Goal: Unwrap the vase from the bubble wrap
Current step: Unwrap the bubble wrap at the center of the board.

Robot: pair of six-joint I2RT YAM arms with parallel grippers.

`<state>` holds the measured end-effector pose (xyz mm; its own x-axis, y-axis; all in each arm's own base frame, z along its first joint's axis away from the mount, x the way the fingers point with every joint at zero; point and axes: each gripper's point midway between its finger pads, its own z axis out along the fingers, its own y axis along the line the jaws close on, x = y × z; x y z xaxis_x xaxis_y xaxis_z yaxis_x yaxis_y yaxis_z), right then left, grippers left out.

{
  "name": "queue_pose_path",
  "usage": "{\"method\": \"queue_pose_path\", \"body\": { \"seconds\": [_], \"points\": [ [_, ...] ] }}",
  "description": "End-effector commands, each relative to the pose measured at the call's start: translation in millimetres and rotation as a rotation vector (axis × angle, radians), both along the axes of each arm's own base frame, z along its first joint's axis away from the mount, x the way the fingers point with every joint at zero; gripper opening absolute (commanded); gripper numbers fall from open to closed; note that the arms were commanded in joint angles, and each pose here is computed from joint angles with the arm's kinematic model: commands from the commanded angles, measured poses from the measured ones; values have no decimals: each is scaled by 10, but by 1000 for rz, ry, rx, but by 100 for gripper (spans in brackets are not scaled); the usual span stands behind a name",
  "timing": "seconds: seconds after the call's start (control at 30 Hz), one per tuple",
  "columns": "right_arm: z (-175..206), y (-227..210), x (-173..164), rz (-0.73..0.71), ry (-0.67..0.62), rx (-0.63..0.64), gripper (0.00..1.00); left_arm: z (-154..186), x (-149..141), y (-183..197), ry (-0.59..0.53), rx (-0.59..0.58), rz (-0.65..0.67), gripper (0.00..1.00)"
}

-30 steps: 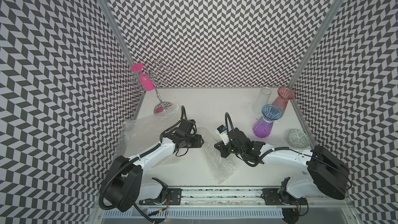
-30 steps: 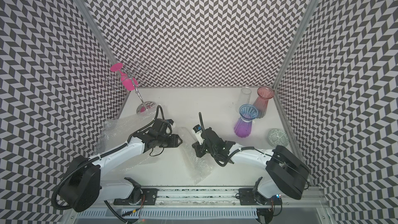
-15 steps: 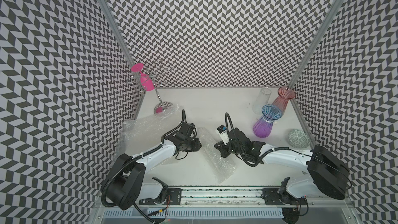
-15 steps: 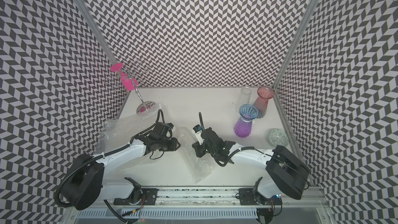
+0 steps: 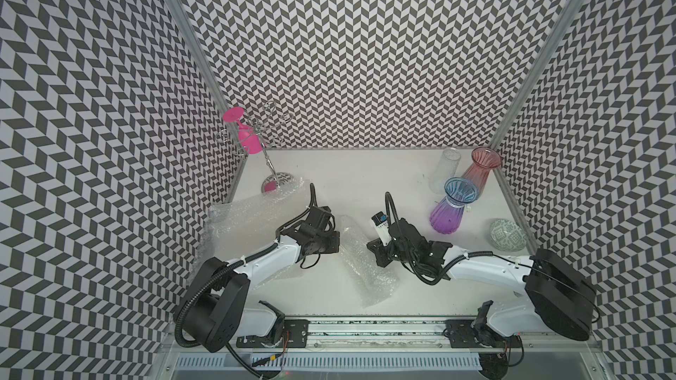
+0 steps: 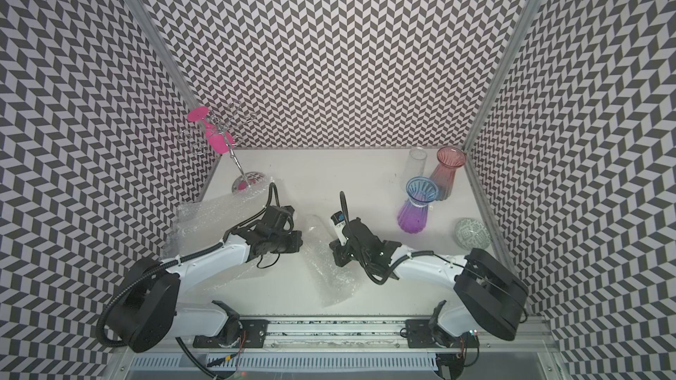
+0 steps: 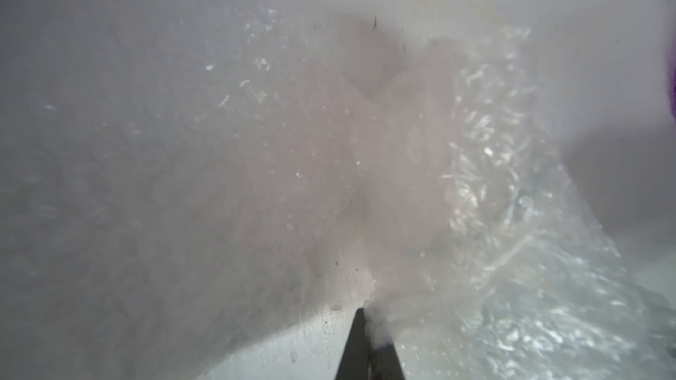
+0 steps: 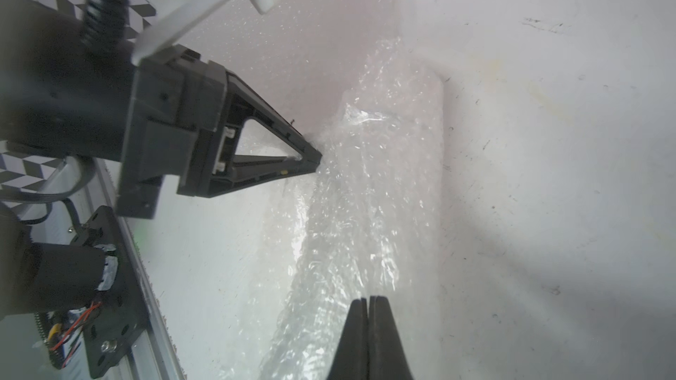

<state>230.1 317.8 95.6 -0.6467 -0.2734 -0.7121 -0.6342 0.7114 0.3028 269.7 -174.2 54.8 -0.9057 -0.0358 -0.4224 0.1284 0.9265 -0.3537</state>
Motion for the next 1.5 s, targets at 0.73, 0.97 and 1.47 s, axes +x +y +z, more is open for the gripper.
{"method": "queue_pose_path", "body": {
  "seconds": [0.73, 0.97, 1.47],
  "points": [
    [-510, -532, -182, -49, 74, -297, 0, 157, 328, 324, -102, 106, 125, 0],
    [-476, -544, -141, -52, 42, -340, 0, 254, 363, 347, -132, 106, 142, 0],
    [271, 190, 13, 46, 5, -41, 73, 391, 233, -82, -132, 38, 11, 0]
  ]
}}
